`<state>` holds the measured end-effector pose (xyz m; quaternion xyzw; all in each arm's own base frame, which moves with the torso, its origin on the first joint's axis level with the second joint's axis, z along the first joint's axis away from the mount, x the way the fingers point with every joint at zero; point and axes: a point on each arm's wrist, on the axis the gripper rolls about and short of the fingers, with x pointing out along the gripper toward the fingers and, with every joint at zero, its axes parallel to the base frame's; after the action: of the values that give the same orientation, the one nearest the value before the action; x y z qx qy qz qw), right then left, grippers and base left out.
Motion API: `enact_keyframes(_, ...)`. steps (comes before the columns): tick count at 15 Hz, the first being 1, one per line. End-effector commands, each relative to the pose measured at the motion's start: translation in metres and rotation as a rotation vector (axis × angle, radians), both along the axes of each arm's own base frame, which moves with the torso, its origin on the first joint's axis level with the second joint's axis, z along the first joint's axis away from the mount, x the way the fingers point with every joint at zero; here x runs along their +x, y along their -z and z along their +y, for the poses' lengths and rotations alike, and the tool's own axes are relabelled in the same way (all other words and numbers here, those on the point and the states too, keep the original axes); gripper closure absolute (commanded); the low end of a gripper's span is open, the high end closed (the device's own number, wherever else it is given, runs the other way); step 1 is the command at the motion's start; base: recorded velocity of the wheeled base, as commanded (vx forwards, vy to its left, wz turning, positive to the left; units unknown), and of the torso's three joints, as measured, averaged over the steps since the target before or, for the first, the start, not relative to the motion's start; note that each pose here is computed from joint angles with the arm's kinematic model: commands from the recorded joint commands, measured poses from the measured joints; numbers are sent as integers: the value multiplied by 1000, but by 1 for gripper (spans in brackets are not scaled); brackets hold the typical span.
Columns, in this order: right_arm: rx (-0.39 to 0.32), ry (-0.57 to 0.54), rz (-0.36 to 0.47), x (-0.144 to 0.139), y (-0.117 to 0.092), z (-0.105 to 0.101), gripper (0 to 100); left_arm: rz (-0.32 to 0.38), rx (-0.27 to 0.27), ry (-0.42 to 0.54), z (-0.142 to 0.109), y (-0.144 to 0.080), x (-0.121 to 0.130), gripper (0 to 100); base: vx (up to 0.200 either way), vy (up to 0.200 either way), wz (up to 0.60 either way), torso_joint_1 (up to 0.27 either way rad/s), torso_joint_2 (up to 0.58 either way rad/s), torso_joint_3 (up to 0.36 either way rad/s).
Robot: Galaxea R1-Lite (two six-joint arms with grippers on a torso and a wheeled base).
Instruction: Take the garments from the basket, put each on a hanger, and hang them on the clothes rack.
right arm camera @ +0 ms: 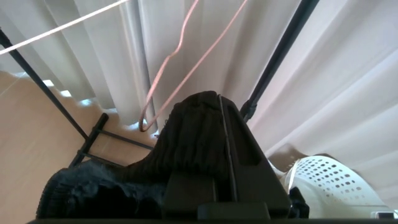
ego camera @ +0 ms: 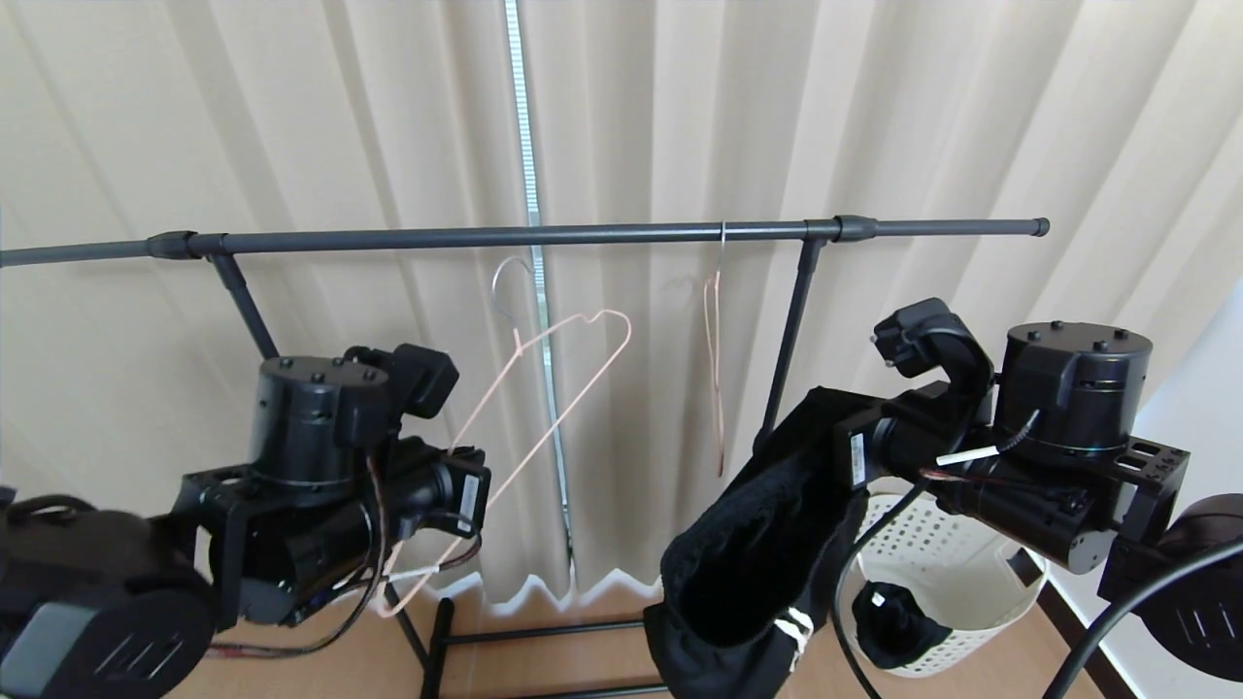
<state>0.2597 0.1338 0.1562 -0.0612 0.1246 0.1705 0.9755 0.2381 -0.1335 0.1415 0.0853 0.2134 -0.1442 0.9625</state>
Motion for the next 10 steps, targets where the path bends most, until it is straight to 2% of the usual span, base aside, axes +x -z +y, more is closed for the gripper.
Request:
enact_keyframes(1,-7,1,-6,-1,-1,0,100,-27,-15,39,9,0,-33,100,0,0,0,0,0,0)
enact_keyframes(3,-16,-4,-6,-3,0,4,100,-33,-25,45,14,0,-42,100,0,0,0,0,0,0)
enact_keyframes(5,-35,13,-11,-4,0,7,100,-10,-2,68,17,7,-48,100,0,0,0,0,0,0)
enact_keyframes(8,-74,71,-22,-4,2,8,100,-4,-30,127,19,11,-54,100,0,0,0,0,0,0)
enact_keyframes(9,-113,129,-32,-3,3,7,100,-29,-62,178,17,12,-59,100,0,0,0,0,0,0)
enact_keyframes(10,-118,142,-36,-3,2,8,100,-44,-72,189,16,12,-60,100,0,0,0,0,0,0)
